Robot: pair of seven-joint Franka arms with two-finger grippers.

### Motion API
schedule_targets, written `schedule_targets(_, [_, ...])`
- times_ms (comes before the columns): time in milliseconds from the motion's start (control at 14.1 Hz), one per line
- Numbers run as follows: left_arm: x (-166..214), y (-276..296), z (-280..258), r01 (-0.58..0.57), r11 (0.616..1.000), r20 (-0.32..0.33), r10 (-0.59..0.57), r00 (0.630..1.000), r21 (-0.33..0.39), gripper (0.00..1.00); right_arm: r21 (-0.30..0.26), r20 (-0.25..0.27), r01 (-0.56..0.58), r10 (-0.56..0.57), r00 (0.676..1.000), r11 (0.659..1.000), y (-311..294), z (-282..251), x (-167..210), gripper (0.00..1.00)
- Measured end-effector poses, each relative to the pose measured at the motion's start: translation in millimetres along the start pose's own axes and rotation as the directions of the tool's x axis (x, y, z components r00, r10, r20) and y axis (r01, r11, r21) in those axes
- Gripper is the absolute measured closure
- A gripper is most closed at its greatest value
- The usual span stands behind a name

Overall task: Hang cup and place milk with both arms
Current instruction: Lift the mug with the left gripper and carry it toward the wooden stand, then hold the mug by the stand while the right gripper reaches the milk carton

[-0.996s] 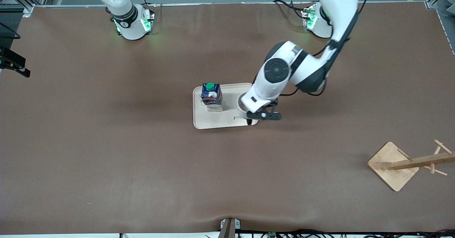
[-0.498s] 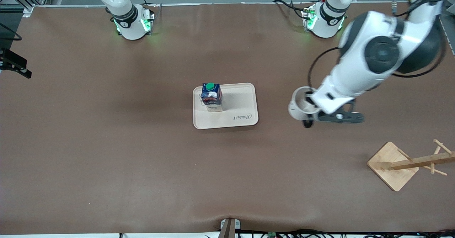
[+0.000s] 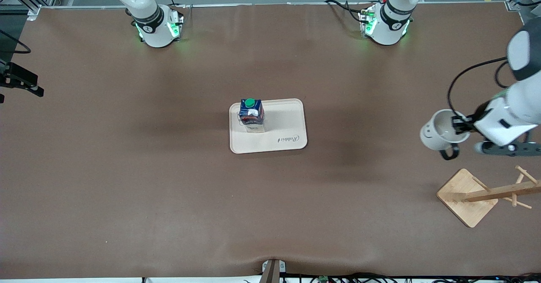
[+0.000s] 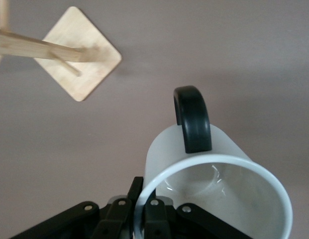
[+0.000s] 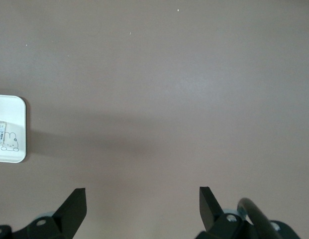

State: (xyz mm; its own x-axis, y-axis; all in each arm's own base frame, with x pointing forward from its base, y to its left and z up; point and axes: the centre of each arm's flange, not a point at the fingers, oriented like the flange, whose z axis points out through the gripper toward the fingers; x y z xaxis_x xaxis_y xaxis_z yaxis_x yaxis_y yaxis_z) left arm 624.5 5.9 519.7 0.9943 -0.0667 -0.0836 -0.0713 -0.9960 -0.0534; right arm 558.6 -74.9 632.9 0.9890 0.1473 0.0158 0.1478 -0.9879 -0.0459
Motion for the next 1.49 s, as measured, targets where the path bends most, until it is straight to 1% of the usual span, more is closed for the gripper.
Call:
schedule_targets(142, [-0.9,-22.8,-1.4,-0.032,0.999,-0.017,0.032,0.999,0.0,0.95,0.038,0.0,0.011,-0.011,1.0,0.999,4.2,3.4,-0.4,0.0])
schedule_targets(284, [-1.2,-37.1,-1.2,-0.066,0.998,-0.028,0.066,0.997,0.001,0.95,0.067,0.034,0.034,-0.037,0.999,0.997,-7.6,16.6,2.1,0.0])
schedule_targets(356, [-1.1,-40.7,-1.4,-0.083,0.997,-0.034,0.083,0.996,0.003,0.95,0.076,0.059,0.036,-0.041,0.997,0.996,-19.0,26.2,5.0,0.0])
schedule_targets(427, [-0.8,-42.7,-1.8,-0.101,0.995,-0.039,0.101,0.994,0.005,0.95,0.083,0.097,0.023,-0.031,0.995,0.996,-33.1,37.3,8.1,0.0])
schedule_targets(569, [0.4,-44.9,-2.4,-0.135,0.991,-0.052,0.135,0.989,0.01,0.95,0.099,0.203,0.015,-0.034,0.979,0.995,-65.8,64.6,12.7,0.0])
schedule_targets(640, [0.5,-47.2,-2.3,-0.143,0.99,-0.055,0.143,0.988,0.012,0.95,0.11,0.241,0.015,-0.041,0.97,0.994,-79.9,78.2,15.3,0.07])
schedule_targets(711, [0.2,-51.0,-1.8,-0.143,0.99,-0.056,0.144,0.988,0.012,0.95,0.131,0.266,0.002,-0.037,0.963,0.991,-90.3,90.3,18.0,0.08])
schedule_targets(782, [-0.4,-55.2,-0.9,-0.142,0.99,-0.055,0.143,0.988,0.012,0.95,0.155,0.288,-0.024,-0.022,0.957,0.988,-96.9,102.1,20.7,0.06])
schedule_targets(924, [-0.9,-59.9,1.0,-0.148,0.989,-0.053,0.149,0.987,0.011,0.95,0.217,0.329,-0.087,0.011,0.944,0.972,-109.9,126.6,28.9,0.06])
schedule_targets(996, [-0.7,-60.1,1.8,-0.158,0.987,-0.052,0.158,0.986,0.011,0.95,0.246,0.348,-0.117,0.025,0.937,0.962,-120.1,139.6,35.0,0.16])
schedule_targets(1067, [-0.5,-60.9,2.7,-0.159,0.987,-0.052,0.16,0.986,0.011,0.95,0.259,0.364,-0.145,0.042,0.93,0.955,-132.9,151.7,41.0,0.2])
schedule_targets(1138, [-0.2,-64.0,3.7,-0.158,0.987,-0.055,0.159,0.986,0.011,0.95,0.26,0.374,-0.168,0.061,0.925,0.951,-150.2,163.5,47.1,0.19])
schedule_targets(1209, [0.3,-68.1,5.0,-0.16,0.987,-0.058,0.161,0.985,0.011,0.95,0.25,0.374,-0.177,0.074,0.925,0.952,-173.5,175.4,52.2,0.15])
schedule_targets(1422, [5.1,-74.6,11.2,-0.16,0.987,-0.074,0.16,0.984,0.012,0.95,0.218,0.333,-0.199,0.119,0.935,0.955,-266.9,211.9,54.0,0.11])
schedule_targets(1493, [6.9,-74.8,14.0,-0.16,0.987,-0.075,0.16,0.984,0.011,0.95,0.213,0.317,-0.208,0.134,0.939,0.955,-298.9,220.8,49.8,0.07])
